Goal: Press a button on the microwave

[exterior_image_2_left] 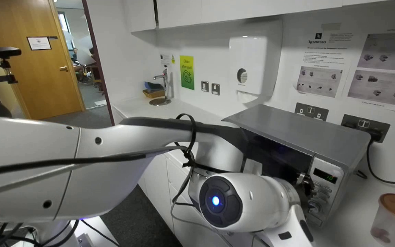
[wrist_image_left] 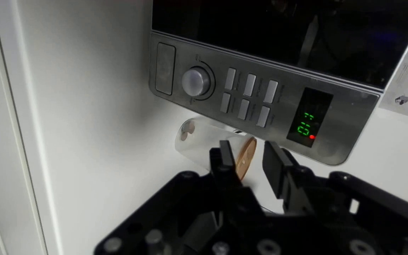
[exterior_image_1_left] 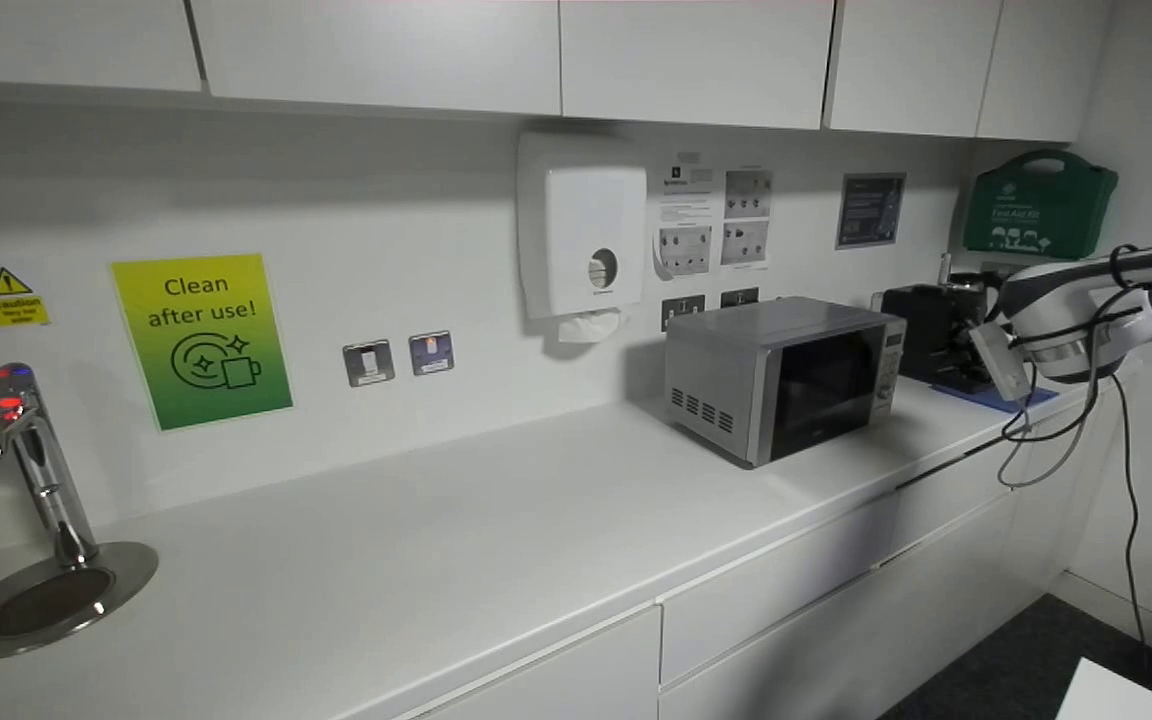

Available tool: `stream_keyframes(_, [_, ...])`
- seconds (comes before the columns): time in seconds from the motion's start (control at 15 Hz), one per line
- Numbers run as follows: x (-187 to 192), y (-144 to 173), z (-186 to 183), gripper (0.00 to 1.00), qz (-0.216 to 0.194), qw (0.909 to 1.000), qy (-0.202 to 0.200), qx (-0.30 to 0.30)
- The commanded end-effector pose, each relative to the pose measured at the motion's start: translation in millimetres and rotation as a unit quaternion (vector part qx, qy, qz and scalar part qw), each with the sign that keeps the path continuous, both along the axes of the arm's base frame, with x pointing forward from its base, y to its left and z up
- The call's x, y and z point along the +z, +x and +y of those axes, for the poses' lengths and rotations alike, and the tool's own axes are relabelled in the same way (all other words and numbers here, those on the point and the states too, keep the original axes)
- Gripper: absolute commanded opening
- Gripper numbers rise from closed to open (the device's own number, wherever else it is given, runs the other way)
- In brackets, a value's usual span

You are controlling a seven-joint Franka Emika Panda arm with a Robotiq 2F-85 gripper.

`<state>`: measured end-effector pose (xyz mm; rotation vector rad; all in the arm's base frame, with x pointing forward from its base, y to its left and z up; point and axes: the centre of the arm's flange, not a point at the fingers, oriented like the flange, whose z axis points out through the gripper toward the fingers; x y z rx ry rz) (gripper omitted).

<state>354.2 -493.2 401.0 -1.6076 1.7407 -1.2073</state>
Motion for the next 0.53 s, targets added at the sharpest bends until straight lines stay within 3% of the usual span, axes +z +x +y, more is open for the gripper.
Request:
stream_keyframes(0.0, [-6.7,15.8,-17.2,0.01,-0.014,0.9999,-0.008,-0.005])
stream_keyframes(0.47, [-17.1,34.4,-26.5,0.00,-0.010,0.9998,-0.017,0.000])
